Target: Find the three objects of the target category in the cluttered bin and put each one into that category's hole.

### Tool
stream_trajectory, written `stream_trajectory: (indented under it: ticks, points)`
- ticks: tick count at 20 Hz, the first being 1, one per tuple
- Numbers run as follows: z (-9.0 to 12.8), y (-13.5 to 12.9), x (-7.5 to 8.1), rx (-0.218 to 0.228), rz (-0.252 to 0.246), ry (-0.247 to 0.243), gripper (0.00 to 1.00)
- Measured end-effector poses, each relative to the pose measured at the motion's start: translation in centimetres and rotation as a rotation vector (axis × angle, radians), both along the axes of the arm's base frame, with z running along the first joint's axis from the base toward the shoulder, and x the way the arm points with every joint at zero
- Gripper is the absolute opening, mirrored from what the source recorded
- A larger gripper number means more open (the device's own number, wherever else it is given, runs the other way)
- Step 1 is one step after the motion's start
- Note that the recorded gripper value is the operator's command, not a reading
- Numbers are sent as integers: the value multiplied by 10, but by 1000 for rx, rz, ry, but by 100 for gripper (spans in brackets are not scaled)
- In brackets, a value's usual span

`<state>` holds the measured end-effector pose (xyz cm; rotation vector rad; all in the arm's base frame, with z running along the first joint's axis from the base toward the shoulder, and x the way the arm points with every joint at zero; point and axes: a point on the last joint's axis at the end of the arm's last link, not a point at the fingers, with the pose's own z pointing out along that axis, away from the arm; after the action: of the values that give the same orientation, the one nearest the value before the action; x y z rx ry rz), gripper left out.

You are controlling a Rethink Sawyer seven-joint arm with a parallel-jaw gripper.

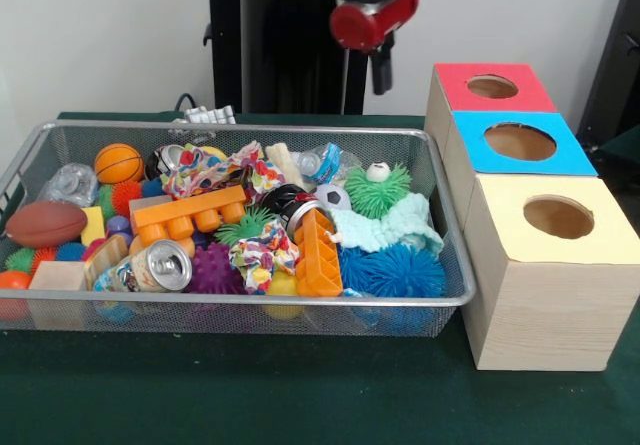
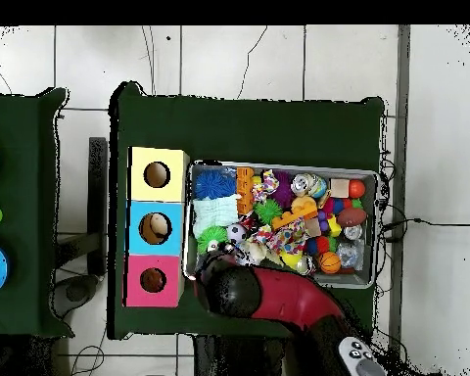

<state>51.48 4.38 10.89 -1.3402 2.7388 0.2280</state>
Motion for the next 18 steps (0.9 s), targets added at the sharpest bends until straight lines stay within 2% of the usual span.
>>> stream_trajectory:
  ticks: [5,9,12,18]
  points:
    - [-4,-36,27,-25,-11,-39,0]
    - [-5,-57,40,-36,-21,-44,0]
    - [-7,-80,49,-41,-35,-28,0]
    - [-9,-109,60,-53,-35,1,0]
